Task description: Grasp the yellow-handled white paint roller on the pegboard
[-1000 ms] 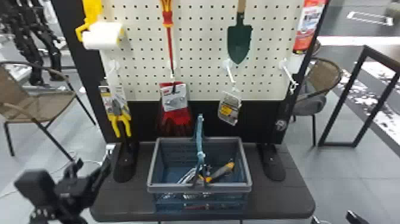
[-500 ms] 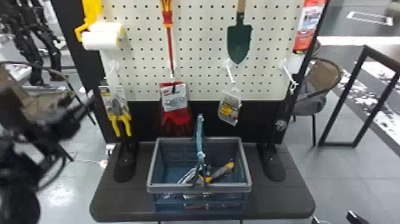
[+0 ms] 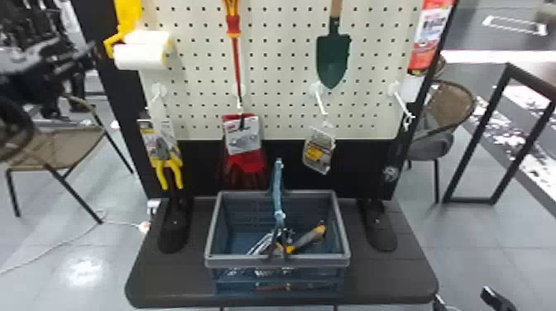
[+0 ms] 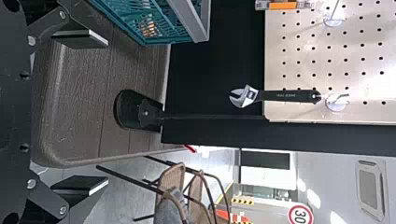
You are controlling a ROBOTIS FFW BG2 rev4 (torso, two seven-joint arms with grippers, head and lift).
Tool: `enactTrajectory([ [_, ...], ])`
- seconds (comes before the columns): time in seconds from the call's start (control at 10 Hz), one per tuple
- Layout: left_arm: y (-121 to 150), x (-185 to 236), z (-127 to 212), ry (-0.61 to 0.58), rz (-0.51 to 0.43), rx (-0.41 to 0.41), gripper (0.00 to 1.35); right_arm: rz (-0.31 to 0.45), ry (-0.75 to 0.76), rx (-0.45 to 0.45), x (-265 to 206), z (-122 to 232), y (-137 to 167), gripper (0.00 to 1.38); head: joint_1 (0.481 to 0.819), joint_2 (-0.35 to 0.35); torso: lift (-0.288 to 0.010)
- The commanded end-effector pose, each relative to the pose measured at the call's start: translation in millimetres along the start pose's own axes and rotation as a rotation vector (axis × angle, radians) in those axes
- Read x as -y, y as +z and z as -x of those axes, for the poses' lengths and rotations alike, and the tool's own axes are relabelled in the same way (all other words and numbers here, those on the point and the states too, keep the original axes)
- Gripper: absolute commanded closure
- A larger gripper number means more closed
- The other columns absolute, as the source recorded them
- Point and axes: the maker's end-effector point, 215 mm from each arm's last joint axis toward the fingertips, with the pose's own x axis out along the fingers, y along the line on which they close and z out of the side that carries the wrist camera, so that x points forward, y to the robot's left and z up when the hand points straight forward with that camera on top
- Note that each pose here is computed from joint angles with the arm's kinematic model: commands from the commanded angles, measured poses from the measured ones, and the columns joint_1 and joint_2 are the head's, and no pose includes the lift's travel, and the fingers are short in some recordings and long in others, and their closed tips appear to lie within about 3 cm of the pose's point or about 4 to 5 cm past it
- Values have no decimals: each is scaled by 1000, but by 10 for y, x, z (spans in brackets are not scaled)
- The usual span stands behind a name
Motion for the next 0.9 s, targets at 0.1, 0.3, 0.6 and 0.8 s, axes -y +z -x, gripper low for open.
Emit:
enactTrajectory([
  [0.1, 272, 216, -269, -187, 71, -14, 470, 1, -1, 11, 21, -48, 54, 249, 549, 0, -100],
  [0.3, 431, 683, -451, -374, 123, -12, 469, 0, -1, 10, 30, -39, 51, 249, 549, 0, -100],
  [0.6, 338, 1035, -558, -504, 111, -71, 478, 0, -1, 17, 47, -69, 87, 249, 549, 0, -100],
  [0.8, 476, 981, -593, -504, 54, -15, 1217, 1, -1, 19, 71, -66, 100, 249, 549, 0, -100],
])
